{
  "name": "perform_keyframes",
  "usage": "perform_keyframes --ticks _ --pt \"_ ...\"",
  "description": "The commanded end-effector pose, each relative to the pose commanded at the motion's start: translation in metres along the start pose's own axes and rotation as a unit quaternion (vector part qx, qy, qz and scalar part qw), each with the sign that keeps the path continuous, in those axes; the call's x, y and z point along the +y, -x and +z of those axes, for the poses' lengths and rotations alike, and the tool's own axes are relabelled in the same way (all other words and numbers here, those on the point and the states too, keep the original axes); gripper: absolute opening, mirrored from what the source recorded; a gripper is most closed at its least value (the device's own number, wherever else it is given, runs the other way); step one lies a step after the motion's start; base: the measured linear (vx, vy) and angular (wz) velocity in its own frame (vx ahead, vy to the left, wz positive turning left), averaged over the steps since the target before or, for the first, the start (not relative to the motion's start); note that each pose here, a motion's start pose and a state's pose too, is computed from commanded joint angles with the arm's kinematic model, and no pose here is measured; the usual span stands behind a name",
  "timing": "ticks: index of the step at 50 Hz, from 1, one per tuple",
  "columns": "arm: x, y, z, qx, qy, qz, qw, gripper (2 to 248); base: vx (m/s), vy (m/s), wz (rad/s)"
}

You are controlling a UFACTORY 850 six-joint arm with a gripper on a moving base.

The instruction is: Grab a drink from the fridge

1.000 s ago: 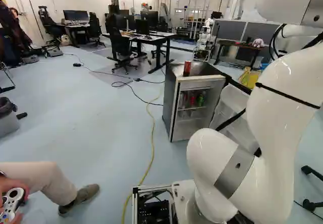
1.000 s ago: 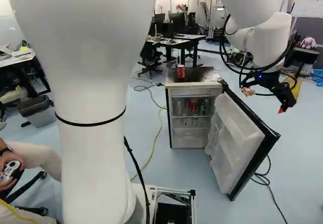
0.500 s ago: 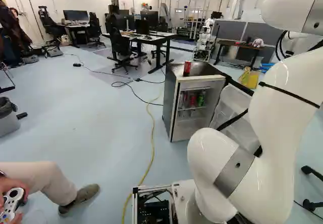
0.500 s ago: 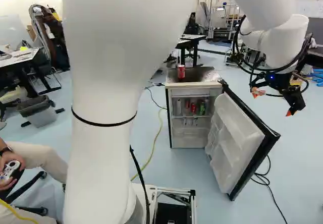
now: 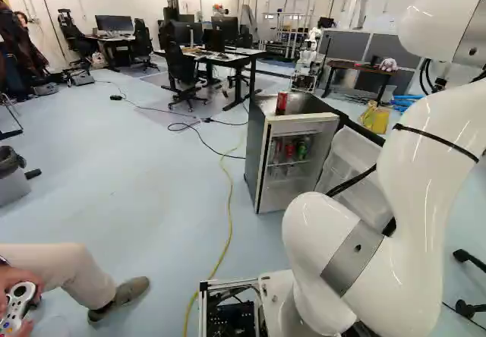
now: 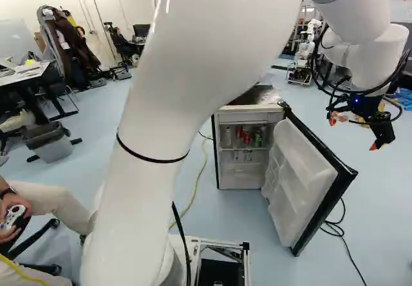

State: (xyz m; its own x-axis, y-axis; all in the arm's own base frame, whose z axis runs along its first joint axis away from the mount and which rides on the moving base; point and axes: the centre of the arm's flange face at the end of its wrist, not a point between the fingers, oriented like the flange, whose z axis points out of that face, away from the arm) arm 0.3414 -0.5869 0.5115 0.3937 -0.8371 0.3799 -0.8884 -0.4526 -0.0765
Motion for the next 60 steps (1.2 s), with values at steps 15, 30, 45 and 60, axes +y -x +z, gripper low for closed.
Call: perform_keyframes --ticks 15,30,45,60 --pt "0.002 -0.019 0.034 -0.02 -0.006 0.01 0.9997 247 0.0 0.0 0.0" --pt "0.003 -0.034 0.066 -0.038 -0.012 0.02 0.999 247 0.0 0.0 0.0" --pt "0.005 -0.033 0.091 -0.055 -0.013 0.023 0.9981 247 0.0 0.0 0.0" --pt "0.006 -0.03 0.113 -0.067 -0.012 0.024 0.9974 247 0.0 0.0 0.0"
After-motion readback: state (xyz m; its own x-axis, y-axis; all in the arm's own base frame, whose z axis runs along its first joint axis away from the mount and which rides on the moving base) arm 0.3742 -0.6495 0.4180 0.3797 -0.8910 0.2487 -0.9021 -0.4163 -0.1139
